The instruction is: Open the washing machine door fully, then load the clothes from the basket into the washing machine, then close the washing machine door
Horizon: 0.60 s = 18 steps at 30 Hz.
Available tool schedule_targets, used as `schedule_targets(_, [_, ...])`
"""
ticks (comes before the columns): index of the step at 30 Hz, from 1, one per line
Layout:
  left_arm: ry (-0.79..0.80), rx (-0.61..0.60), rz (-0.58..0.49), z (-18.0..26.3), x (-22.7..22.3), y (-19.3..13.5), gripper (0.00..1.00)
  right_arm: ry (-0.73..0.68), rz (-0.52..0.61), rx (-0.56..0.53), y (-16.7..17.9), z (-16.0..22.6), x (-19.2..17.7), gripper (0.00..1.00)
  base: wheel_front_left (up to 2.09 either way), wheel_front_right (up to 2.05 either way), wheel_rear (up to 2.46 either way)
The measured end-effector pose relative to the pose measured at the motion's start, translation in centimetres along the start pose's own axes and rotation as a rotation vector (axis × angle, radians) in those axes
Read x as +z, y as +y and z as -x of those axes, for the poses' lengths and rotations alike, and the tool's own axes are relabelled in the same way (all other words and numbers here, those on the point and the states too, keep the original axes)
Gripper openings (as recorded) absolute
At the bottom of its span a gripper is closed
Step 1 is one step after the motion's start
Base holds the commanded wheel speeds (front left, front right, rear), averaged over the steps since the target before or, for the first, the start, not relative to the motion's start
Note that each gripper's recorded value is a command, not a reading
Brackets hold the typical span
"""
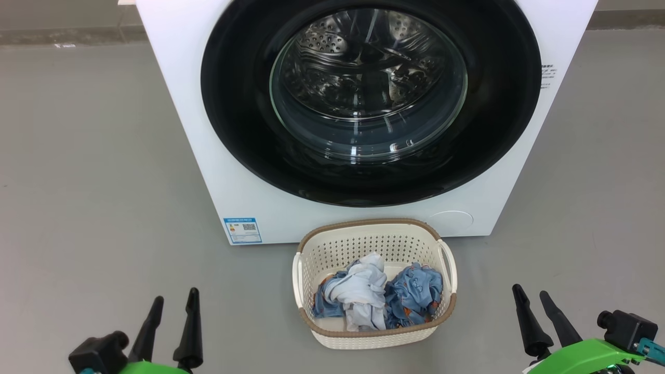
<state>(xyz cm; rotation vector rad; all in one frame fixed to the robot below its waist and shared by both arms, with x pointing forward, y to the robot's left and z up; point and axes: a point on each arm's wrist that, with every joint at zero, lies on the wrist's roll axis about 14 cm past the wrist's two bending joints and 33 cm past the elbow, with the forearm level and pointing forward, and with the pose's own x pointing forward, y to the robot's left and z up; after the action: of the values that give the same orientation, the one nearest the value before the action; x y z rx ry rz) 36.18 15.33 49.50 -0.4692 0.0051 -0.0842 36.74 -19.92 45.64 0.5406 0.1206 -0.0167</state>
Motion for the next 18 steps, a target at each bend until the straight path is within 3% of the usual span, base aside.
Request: schedule_targets(18, [-0.005,-0.051,-0.193,0.4,-0.3,-0.89,1.0,-0.031,0.174,0.03,0.18,-0.12,0.71,1.0,0.0,0.0,0.0])
